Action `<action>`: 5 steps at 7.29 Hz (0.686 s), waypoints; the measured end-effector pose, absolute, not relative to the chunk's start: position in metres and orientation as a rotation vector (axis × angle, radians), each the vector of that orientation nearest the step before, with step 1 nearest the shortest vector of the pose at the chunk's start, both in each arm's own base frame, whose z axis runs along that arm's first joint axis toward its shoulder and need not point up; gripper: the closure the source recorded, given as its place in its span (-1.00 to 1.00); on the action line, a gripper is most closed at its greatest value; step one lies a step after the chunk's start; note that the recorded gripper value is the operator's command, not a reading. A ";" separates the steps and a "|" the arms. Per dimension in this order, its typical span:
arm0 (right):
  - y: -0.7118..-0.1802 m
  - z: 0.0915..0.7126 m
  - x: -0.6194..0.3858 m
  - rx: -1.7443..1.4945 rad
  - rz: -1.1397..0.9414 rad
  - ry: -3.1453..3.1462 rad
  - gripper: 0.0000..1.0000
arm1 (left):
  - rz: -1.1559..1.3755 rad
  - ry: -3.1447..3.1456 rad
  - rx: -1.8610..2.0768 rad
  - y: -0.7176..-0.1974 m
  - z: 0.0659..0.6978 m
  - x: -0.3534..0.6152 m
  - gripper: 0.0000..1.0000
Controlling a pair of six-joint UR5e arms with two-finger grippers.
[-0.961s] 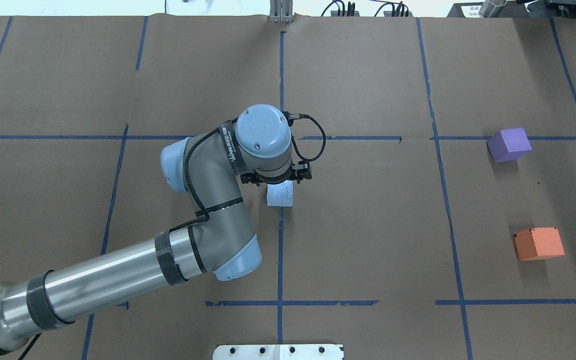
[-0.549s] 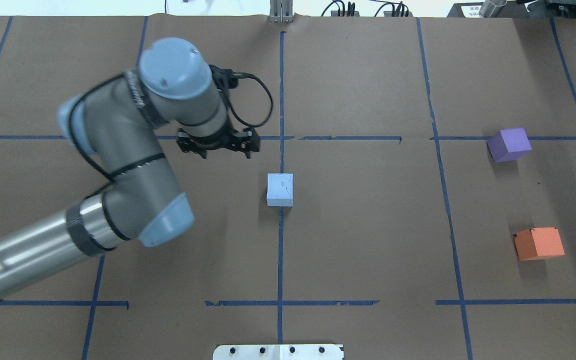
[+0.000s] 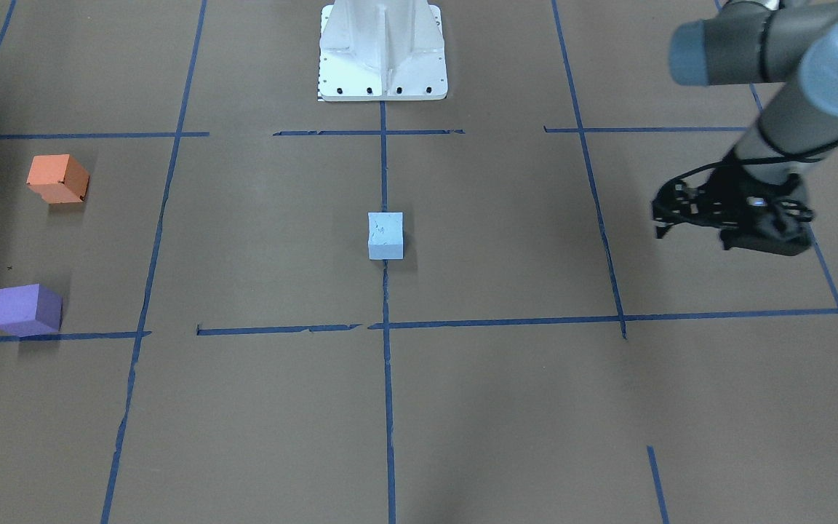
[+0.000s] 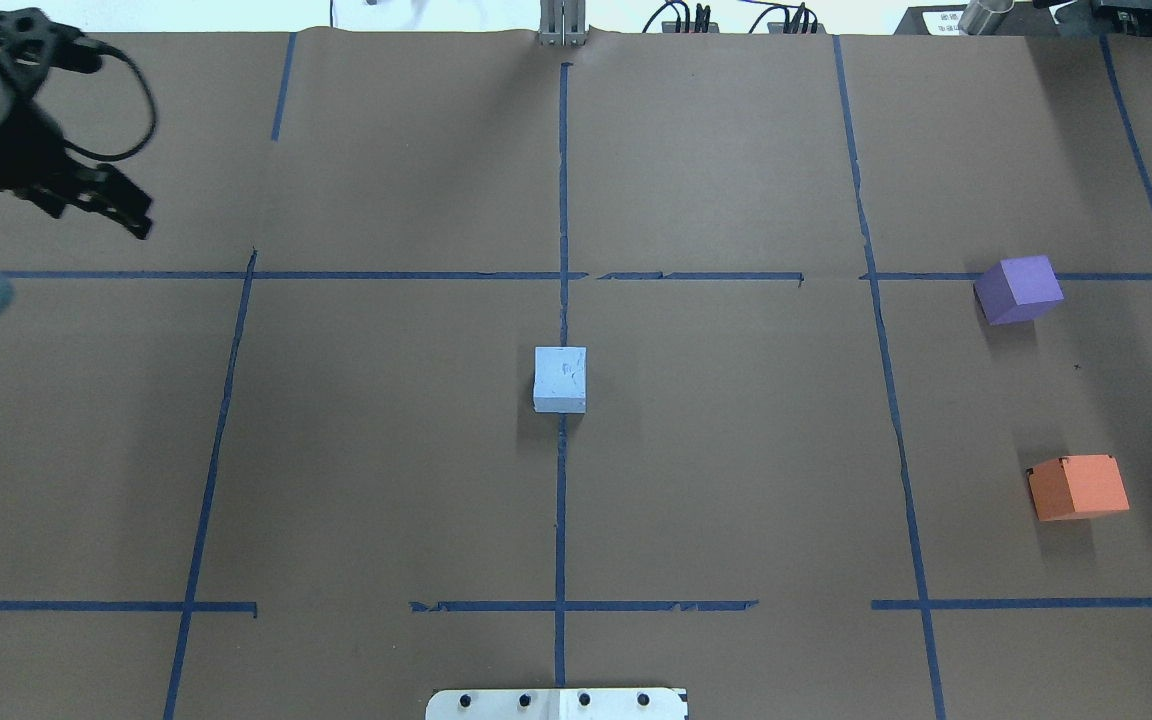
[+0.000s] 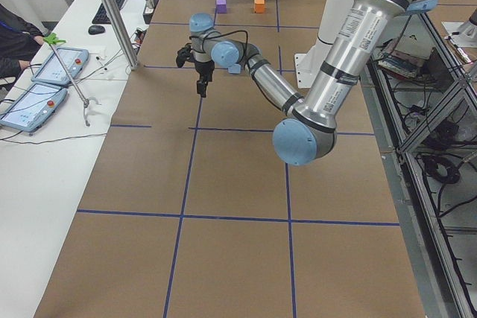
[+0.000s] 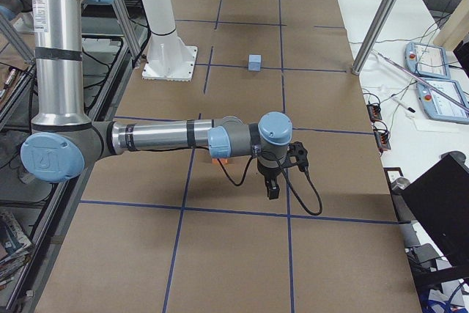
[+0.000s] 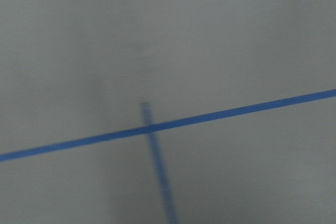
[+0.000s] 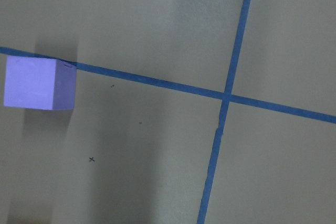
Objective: Place blue block between orange and purple blocks
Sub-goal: 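Release the light blue cube and withdraw the left arm out of view, then reach the right gripper over the light blue cube and lower onto it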
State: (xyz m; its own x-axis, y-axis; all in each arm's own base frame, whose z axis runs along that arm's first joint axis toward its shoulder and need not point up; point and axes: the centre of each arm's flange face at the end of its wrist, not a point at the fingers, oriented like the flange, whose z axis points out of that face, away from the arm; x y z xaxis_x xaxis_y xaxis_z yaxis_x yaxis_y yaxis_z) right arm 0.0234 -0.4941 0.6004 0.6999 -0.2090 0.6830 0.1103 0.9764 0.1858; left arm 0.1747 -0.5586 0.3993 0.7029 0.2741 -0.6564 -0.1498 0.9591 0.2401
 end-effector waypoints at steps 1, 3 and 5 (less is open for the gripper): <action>-0.501 0.589 0.021 0.152 -0.186 -0.785 -1.00 | 0.258 0.740 0.172 -0.553 0.452 0.109 -1.00; -0.524 0.546 0.005 0.179 -0.162 -0.824 -1.00 | 0.173 0.758 0.110 -0.509 0.548 0.009 -1.00; -0.536 0.484 -0.047 0.186 -0.158 -0.860 -1.00 | 0.146 0.794 0.094 -0.462 0.601 -0.041 -1.00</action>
State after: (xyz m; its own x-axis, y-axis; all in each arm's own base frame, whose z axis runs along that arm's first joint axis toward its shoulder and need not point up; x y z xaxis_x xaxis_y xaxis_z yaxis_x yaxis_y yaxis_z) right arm -0.0468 -0.5364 0.4842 0.6424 -0.2121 0.7364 0.0627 0.9723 0.2253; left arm -0.0407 -0.4623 0.6011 0.6919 0.1657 -0.7028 -0.0950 0.9857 0.1389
